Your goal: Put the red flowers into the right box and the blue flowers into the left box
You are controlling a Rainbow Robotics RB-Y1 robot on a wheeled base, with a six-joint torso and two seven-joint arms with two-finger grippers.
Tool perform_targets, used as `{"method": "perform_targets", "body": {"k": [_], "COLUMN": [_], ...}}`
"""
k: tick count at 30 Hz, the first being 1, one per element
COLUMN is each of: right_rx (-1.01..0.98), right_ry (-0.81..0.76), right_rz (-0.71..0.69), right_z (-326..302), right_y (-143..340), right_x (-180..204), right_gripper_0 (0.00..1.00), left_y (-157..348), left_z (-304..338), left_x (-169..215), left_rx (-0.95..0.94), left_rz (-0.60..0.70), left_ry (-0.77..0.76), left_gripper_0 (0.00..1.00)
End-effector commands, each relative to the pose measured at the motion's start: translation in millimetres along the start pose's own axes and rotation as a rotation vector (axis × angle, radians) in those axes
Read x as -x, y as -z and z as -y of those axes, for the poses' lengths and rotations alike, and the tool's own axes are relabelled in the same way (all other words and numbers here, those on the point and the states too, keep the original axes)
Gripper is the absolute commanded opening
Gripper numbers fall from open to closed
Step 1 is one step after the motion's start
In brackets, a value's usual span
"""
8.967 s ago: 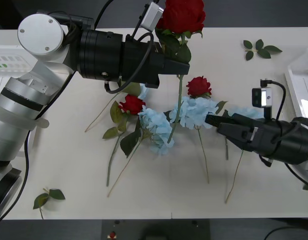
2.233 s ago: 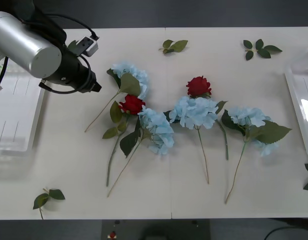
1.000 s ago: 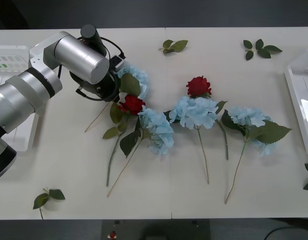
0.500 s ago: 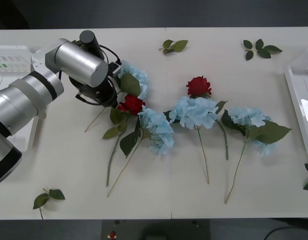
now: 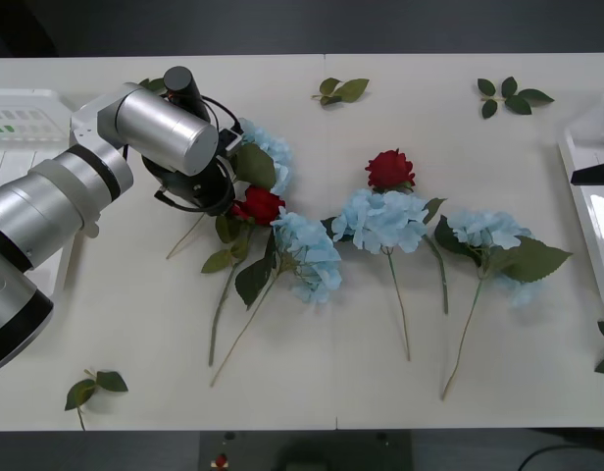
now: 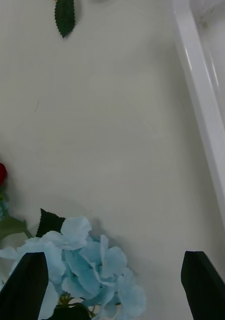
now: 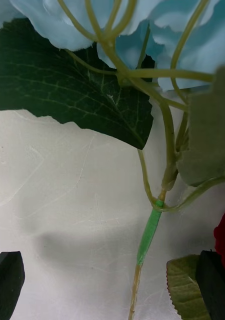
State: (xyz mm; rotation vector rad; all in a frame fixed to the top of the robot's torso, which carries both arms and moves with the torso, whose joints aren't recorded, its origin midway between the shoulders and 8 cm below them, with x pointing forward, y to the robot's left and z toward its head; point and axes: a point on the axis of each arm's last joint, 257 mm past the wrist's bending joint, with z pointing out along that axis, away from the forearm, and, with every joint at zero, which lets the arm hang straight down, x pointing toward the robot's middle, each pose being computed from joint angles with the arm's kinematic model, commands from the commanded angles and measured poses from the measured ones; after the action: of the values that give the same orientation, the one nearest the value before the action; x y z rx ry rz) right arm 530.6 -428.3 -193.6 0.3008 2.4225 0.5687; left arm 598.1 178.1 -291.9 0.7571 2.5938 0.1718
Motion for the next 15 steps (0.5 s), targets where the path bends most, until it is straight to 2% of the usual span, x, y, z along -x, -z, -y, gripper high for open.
{"method": "perform_targets", "body": {"k": [1, 7, 9, 13, 14, 15], "right_rx": [0.004, 0.056, 0.061, 0.044, 0.035, 0.028], "right_ry": [-0.013, -0.094, -0.123, -0.160, -0.164, -0.163], "right_rz": [0.005, -0.056, -0.077, -0.110, -0.116, -0.117], "right_z": [-29, -70, -80, -91, -92, -95], "right_y": [25, 33, 33, 28, 26, 25], "right_x": [17, 5, -1, -19, -25, -30], "right_gripper_0": [0.77, 0.78, 0.78, 0.78, 0.78, 0.78], "left_y": [8, 5, 4, 4, 4, 3], "left_z": [8, 13, 14, 15, 16, 17], "left_x": [20, 18, 17, 17, 17, 17], "left_rx": [-0.002, -0.008, -0.010, -0.011, -0.012, -0.013], "left_rz": [0.027, 0.019, 0.018, 0.016, 0.016, 0.016], "left_ry": [-0.065, -0.061, -0.061, -0.061, -0.063, -0.064], "left_gripper_0": [1.00, 1.00, 0.97, 0.75, 0.62, 0.37]}}
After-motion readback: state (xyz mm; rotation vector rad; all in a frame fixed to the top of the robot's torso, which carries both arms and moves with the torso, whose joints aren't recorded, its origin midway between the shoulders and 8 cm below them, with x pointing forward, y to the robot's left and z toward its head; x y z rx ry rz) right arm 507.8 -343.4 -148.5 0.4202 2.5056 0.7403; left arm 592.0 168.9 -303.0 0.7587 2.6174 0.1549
